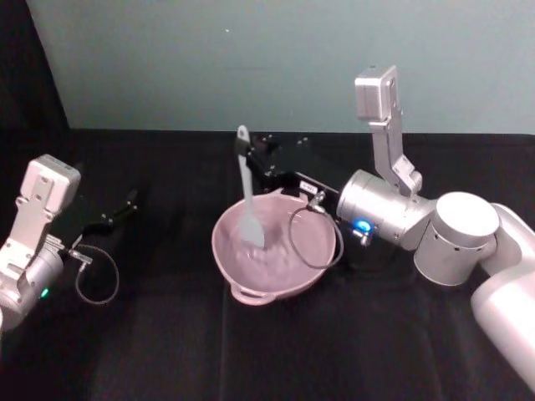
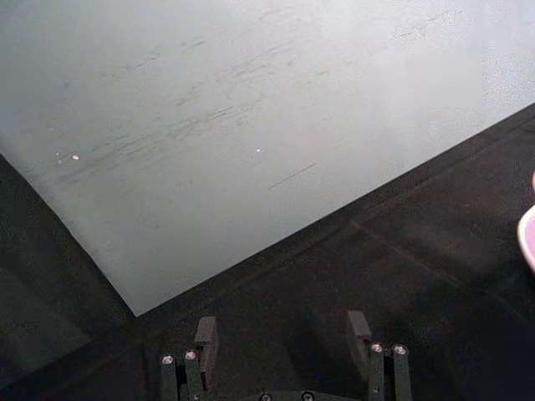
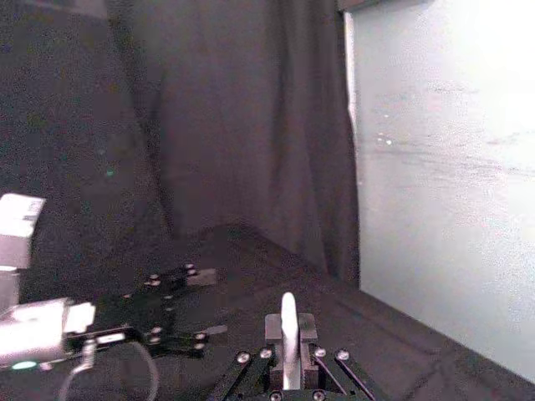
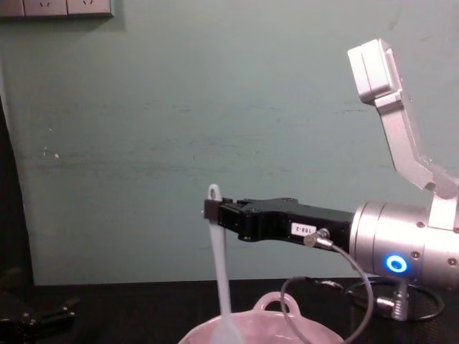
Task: Use the one hand to pick up the spoon and stir the clear water in the bowl.
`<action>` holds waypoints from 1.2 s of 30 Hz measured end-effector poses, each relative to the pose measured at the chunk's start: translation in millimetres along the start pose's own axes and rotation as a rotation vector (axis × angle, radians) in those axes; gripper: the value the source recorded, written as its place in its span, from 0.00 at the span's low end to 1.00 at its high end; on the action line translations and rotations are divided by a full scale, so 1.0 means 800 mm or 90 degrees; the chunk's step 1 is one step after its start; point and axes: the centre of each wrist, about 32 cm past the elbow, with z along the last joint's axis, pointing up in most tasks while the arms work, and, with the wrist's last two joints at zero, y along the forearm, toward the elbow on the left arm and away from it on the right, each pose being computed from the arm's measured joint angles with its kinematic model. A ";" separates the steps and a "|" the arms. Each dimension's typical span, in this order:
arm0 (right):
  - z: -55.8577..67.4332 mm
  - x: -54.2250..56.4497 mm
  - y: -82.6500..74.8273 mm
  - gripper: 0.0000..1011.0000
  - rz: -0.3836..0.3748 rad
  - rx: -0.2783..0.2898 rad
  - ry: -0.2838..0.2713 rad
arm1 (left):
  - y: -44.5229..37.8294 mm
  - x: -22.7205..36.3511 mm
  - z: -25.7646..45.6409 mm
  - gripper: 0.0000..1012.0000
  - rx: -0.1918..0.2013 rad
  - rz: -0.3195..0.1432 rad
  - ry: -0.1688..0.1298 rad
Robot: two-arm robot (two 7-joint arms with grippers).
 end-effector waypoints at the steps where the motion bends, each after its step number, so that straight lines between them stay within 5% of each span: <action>1: 0.000 0.003 0.000 0.12 -0.005 -0.001 -0.002 | 0.000 0.0000 0.0000 1.00 0.000 0.000 0.000; 10: 0.004 0.027 -0.016 0.12 -0.060 -0.008 -0.021 | 0.000 0.0000 0.0000 1.00 0.000 0.000 0.000; 16: 0.007 0.031 -0.035 0.12 -0.076 -0.013 -0.027 | 0.000 0.0000 0.0000 1.00 0.000 0.000 0.000; 27: 0.014 0.009 -0.060 0.12 -0.051 -0.018 -0.025 | 0.000 0.0000 0.0000 1.00 0.000 0.000 0.000; 36: 0.015 -0.011 -0.055 0.12 -0.007 -0.018 -0.016 | 0.000 0.0000 0.0000 1.00 0.000 0.000 0.000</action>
